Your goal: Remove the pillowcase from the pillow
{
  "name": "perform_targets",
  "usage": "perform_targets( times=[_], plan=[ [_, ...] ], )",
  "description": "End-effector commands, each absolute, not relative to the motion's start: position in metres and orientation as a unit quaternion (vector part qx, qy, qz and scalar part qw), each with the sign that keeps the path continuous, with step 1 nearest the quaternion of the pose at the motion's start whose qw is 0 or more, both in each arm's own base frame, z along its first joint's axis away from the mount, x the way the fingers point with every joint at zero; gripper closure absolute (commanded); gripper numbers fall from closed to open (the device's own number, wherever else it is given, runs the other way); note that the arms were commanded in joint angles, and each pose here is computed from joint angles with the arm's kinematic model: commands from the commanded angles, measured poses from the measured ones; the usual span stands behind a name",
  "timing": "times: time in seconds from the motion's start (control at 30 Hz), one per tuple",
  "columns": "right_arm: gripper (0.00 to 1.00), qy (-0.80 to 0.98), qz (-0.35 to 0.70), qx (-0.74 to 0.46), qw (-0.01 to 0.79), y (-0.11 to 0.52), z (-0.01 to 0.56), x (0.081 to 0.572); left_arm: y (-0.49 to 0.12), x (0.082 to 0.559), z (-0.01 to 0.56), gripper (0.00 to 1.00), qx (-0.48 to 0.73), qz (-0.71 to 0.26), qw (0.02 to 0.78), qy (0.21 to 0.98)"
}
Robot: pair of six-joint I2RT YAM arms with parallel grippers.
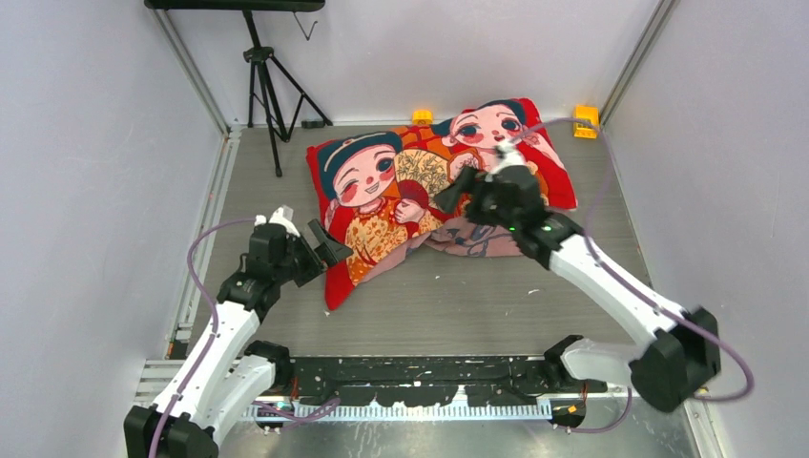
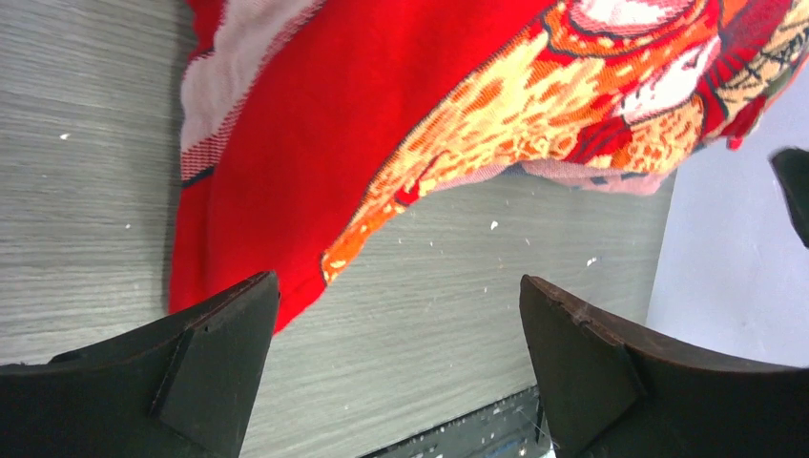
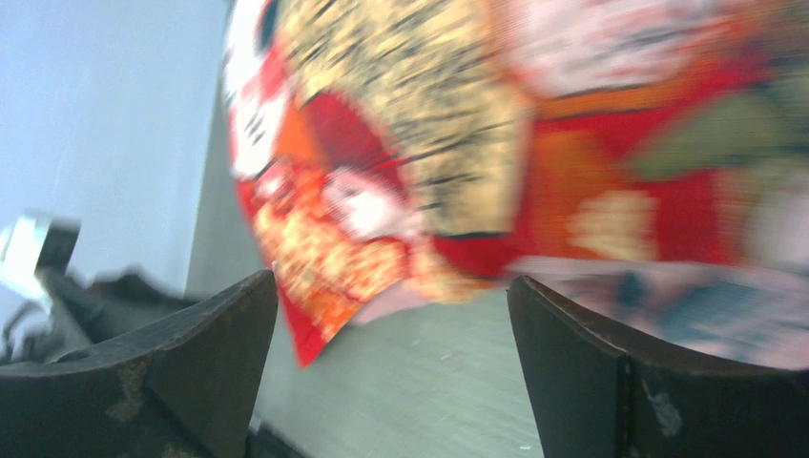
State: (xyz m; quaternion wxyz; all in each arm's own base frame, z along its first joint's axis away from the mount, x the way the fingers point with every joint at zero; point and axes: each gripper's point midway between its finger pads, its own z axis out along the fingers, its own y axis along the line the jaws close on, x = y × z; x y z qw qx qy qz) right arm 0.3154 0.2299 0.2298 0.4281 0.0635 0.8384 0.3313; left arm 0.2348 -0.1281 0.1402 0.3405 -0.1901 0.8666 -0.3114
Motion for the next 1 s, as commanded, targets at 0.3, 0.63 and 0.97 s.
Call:
perform_targets(
  times=[0.3, 0.63, 0.97],
  plan=[
    [0.01, 0.807, 0.222, 0.384, 0.390, 0.027, 0.169, 0.325, -0.127, 0.233, 0.076, 0.01, -0.297, -0.305, 0.280, 0.860],
    [0.05, 0.761, 0.282, 0.424, 0.401, 0.001, 0.168, 0.393, -0.138, 0.252, 0.060, 0.07, -0.306, -0.337, 0.283, 0.844],
    [0.99, 0.755, 0.285, 0.407, 0.428, -0.005, 0.186, 0.416, -0.126, 0.282, 0.090, 1.00, -0.257, -0.301, 0.340, 0.853]
  ],
)
